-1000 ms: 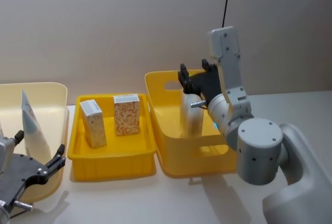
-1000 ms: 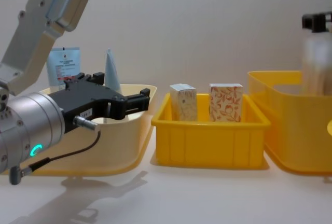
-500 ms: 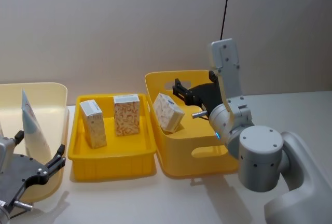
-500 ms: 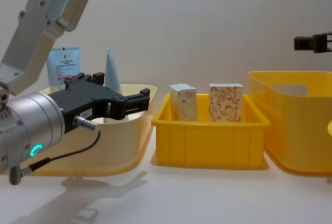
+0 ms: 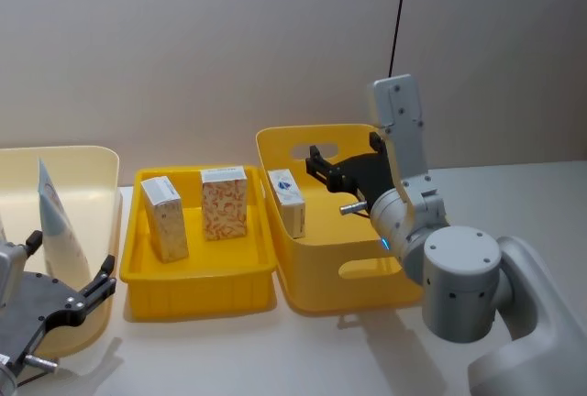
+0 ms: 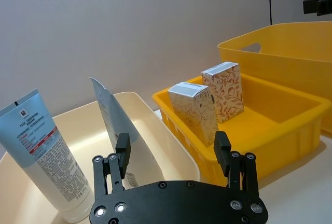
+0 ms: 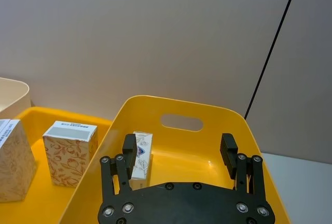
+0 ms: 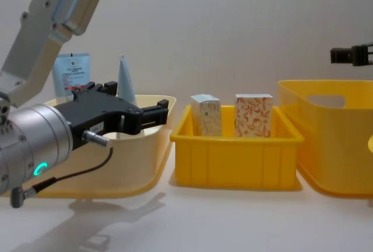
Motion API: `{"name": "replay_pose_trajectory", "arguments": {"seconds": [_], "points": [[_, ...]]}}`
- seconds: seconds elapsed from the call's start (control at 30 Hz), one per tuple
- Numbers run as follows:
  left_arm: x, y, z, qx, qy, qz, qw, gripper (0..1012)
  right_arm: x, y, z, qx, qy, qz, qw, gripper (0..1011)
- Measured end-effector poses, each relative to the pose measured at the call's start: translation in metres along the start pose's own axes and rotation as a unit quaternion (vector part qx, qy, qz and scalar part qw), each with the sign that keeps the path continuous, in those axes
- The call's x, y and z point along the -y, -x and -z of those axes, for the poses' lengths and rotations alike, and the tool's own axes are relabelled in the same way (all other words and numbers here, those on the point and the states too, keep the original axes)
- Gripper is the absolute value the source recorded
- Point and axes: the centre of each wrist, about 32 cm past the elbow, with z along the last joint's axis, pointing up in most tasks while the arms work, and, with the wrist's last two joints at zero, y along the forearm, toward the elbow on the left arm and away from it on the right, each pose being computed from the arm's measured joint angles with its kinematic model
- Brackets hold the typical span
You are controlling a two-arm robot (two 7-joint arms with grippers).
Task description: Bimanual collaborative sorting of washing and personal care products
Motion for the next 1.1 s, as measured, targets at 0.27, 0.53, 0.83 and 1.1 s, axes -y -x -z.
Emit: {"name": "replay_pose_trajectory", "arguments": {"seconds": [0.27, 0.53, 0.83, 1.1], "points": [[0.0007, -0.0023, -0.0009, 0.001, 0.001, 0.001, 1.0, 1003, 0.0, 0.0, 0.001, 0.0, 0.002, 0.0, 1.0, 1001], [0.0087, -0.0235, -0.0083, 0.012, -0.004, 0.015, 0.9998, 1003, 0.0, 0.0, 0.001, -0.001, 0.003, -0.001, 1.0, 1001], [0.0235, -0.0492, -0.0152, 0.02, -0.012, 0.025, 0.9994, 1003, 0.0, 0.0, 0.002, -0.001, 0.003, -0.001, 1.0, 1001], [0.0364, -0.0606, -0.0163, 0.018, -0.022, 0.03, 0.9991, 1003, 0.0, 0.0, 0.002, -0.001, 0.003, -0.001, 1.0, 1001]]}}
